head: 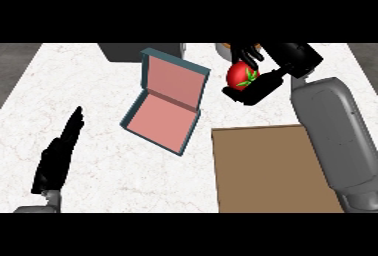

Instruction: Pick the tomato from the tray and place it in the cardboard box

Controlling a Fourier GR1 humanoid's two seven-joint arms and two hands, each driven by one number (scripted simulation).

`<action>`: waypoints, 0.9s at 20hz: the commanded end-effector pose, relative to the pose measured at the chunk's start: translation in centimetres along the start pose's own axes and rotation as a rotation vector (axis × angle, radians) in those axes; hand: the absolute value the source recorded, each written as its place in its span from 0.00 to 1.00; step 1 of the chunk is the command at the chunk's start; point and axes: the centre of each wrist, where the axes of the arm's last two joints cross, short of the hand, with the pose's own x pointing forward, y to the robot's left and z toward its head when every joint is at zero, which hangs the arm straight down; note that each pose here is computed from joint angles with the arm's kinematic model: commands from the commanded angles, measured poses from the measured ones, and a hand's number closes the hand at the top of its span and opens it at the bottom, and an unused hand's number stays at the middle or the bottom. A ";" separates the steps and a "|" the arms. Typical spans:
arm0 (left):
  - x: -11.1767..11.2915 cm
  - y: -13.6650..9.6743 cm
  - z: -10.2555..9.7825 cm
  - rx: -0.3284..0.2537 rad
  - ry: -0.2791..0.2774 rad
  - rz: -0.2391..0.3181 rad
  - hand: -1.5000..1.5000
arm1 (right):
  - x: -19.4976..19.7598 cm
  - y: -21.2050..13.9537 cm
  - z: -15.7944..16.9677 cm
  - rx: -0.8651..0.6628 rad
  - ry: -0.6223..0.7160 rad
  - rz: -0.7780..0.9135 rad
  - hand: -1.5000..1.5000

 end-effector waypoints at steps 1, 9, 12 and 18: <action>1.4 -0.7 -1.1 -0.002 0.014 0.007 0.50 | 3.1 -0.3 -4.1 0.033 0.015 0.005 1.00; 0.2 0.4 1.3 -0.016 -0.011 -0.009 0.50 | 6.5 5.4 -9.7 0.083 0.060 0.018 1.00; 0.8 -1.0 -1.0 -0.007 -0.019 -0.021 0.50 | 6.6 8.8 -10.2 0.149 0.087 0.053 1.00; -0.5 -1.2 -0.8 -0.038 -0.018 -0.012 0.50 | 2.8 12.1 -9.8 0.190 0.170 0.074 1.00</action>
